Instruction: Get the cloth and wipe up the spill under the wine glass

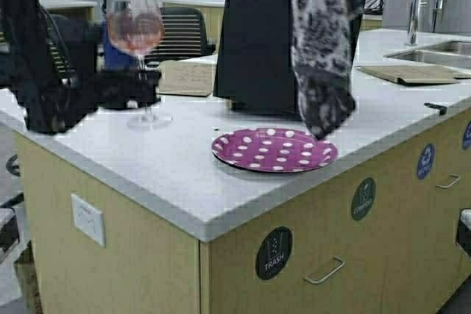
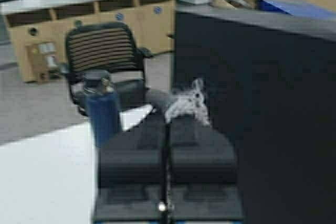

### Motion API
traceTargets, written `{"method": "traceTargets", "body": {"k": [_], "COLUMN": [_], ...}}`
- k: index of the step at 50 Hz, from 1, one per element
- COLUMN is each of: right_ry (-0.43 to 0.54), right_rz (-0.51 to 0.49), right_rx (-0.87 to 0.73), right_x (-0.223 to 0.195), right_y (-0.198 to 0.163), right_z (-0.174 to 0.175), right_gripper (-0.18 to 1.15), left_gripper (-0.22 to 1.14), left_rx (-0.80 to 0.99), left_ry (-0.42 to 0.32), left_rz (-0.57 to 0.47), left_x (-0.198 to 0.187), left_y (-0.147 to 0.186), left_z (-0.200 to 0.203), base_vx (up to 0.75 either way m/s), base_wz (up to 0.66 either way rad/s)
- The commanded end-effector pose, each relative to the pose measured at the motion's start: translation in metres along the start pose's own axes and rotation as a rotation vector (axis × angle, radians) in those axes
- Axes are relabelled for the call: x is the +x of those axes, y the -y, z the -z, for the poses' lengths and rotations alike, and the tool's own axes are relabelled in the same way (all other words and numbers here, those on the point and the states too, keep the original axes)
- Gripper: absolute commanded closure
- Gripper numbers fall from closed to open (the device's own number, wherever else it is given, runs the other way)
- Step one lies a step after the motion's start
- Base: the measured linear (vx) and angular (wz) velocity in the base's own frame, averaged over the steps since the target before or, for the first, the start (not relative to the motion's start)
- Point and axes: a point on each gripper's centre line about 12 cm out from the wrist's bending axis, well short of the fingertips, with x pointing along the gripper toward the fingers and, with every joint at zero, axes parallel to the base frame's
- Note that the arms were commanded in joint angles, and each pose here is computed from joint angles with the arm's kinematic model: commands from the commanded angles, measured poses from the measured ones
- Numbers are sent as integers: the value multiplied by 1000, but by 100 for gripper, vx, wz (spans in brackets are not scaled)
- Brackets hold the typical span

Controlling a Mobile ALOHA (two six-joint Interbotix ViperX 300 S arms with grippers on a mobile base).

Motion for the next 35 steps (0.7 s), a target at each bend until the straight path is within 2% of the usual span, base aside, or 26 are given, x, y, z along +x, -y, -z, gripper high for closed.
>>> {"method": "traceTargets", "body": {"k": [1,11,22,30,35], "right_ry": [81,62,36,-16,-76], "right_rz": [-50,-100,-136,-171,-212], "right_rx": [11,21,28,34,48], "right_x": [33,82,120,134,131], "right_y": [-22,-48,-71,-93,-117], "right_z": [-22,1,35,72,104], "right_gripper": [91,91,91,91,91], "left_gripper": [79,79,80,80,80], "left_rx": [26,14,13,31,39], "left_ry": [85,72,51,23,54], "left_rz": [4,-14,-90,-128,-138], "left_x": [0,-11,-20,-24,-31], "left_y": [3,8,5,5,6], "left_z": [-59,-122,-194,-231,-253], "base_vx": [0,0,0,0,0], "base_wz": [0,0,0,0,0]}}
